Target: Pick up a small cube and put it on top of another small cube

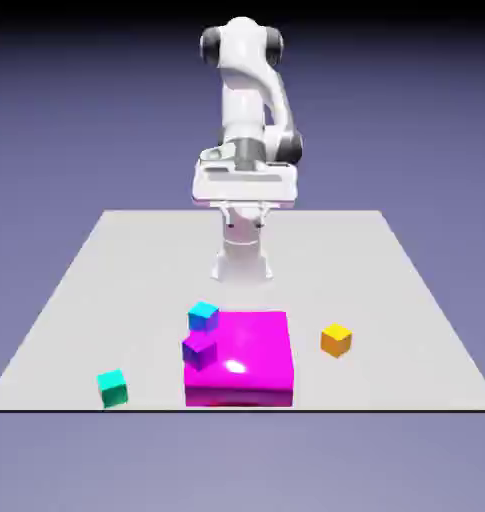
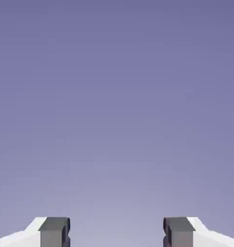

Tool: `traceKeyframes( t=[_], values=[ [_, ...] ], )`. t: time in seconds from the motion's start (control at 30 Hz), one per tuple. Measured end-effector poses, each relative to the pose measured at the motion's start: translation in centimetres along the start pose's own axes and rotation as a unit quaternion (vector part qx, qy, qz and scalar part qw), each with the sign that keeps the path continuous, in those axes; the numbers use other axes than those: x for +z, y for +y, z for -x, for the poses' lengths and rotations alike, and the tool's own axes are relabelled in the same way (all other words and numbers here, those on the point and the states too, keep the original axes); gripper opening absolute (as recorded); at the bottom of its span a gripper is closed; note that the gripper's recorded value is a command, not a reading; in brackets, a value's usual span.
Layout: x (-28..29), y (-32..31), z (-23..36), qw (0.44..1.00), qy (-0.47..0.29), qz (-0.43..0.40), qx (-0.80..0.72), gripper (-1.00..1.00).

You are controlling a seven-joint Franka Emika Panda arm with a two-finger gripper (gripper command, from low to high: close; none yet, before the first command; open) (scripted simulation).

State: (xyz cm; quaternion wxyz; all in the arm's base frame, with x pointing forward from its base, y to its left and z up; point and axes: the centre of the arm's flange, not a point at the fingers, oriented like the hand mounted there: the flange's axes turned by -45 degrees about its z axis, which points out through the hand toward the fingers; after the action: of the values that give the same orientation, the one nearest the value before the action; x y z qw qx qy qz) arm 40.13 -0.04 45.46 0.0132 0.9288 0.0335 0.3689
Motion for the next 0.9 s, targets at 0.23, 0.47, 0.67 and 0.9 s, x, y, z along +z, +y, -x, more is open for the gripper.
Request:
traceKeyframes(
  t=[0.23, 0.47, 0.67, 0.9],
  values=[
    [6.9, 3.9, -2.3, 0.991, -0.121, 0.011, -0.053, 0.00],
    [14.2, 9.2, -2.4, 0.964, -0.245, 0.012, -0.100, 0.00],
    [20.5, 13.7, -0.8, 0.927, -0.349, 0.001, -0.139, 0.00],
    [27.2, 19.6, 3.2, 0.866, -0.468, -0.023, -0.173, 0.00]
  ],
)
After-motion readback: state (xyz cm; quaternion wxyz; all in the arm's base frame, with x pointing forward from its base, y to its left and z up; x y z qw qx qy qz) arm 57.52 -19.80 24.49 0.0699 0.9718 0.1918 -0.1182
